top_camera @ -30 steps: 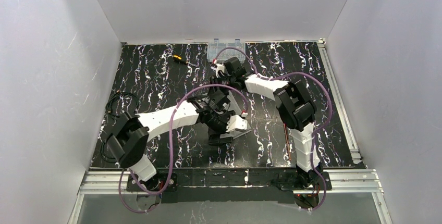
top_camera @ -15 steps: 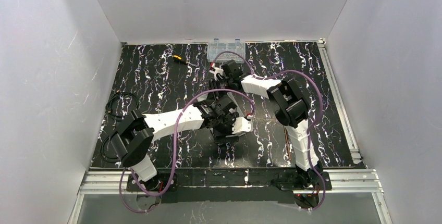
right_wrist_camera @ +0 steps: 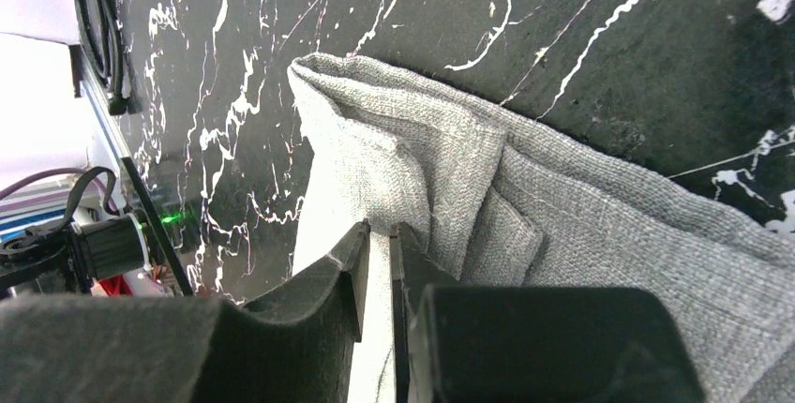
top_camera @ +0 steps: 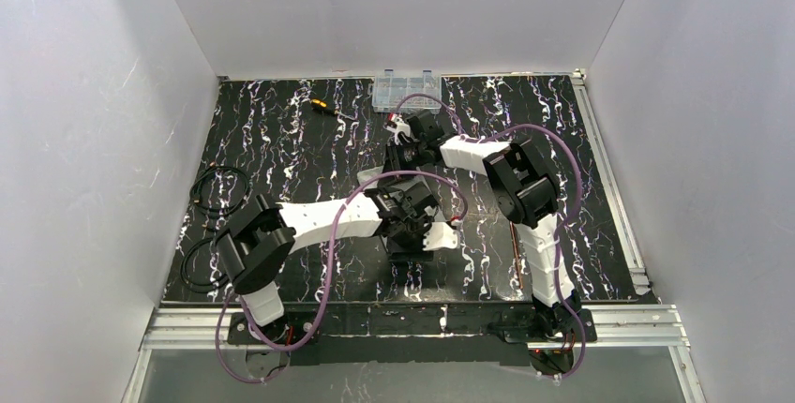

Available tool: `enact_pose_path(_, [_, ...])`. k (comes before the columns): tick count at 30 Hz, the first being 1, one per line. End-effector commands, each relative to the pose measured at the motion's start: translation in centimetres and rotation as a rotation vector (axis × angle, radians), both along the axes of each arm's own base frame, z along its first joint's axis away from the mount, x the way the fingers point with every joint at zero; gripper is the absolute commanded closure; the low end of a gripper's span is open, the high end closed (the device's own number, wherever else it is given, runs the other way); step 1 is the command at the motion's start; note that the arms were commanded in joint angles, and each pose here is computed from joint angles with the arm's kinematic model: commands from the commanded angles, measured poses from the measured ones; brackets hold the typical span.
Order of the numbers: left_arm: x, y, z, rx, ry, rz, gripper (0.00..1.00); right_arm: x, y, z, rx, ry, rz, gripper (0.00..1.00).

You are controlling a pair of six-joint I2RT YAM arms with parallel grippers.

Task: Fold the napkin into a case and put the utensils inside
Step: Rotate the 2/3-rectangle-folded napkin at the center of the board.

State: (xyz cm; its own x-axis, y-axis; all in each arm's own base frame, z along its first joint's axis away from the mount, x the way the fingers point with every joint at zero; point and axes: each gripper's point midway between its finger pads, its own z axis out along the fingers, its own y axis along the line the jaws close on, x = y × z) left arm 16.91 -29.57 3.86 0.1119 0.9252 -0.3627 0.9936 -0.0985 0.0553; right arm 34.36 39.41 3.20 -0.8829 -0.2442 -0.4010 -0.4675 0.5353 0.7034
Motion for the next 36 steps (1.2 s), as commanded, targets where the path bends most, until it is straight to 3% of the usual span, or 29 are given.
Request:
enact_pose_path(1, [0.0,-0.3,-0.1,0.016,0.018,0.039,0.51,0.8,-0.6,0.3,-0.016,-0.043,-0.03,0.77])
enact_pose_path(7, [0.8,-0.1,-1.3,0.021,-0.03,0.031,0.54,0.9,-0.9,0.5,-0.02,-0.046,-0.038,0.79])
enact_pose_path(14, [0.7,3.2,-3.2,0.102,-0.082,-0.095,0.88,1.8,-2.9,0.0,-0.043,-0.036,-0.103,0.81])
enact_pose_path(16, [0.4,4.2,-3.3,0.115,-0.058,-0.131,0.92,2.3,-3.5,-0.1,-0.045,-0.034,-0.133,0.83])
enact_pose_path(20, [-0.3,6.0,-3.3,0.144,-0.002,-0.2,0.94,2.8,-4.7,0.0,-0.062,-0.044,-0.184,0.84])
enact_pose_path(24, [-0.7,7.2,-3.3,0.153,-0.028,-0.328,0.92,3.1,-6.2,0.0,-0.101,-0.056,-0.246,0.85])
enact_pose_path(28, [0.7,8.6,-2.9,0.181,-0.091,-0.431,0.91,2.6,-8.1,-0.1,-0.137,-0.061,-0.313,0.85])
enact_pose_path(36, [4.3,11.0,-1.4,0.203,-0.112,-0.474,0.89,-0.1,-11.9,-0.8,-0.184,-0.037,-0.457,0.87])
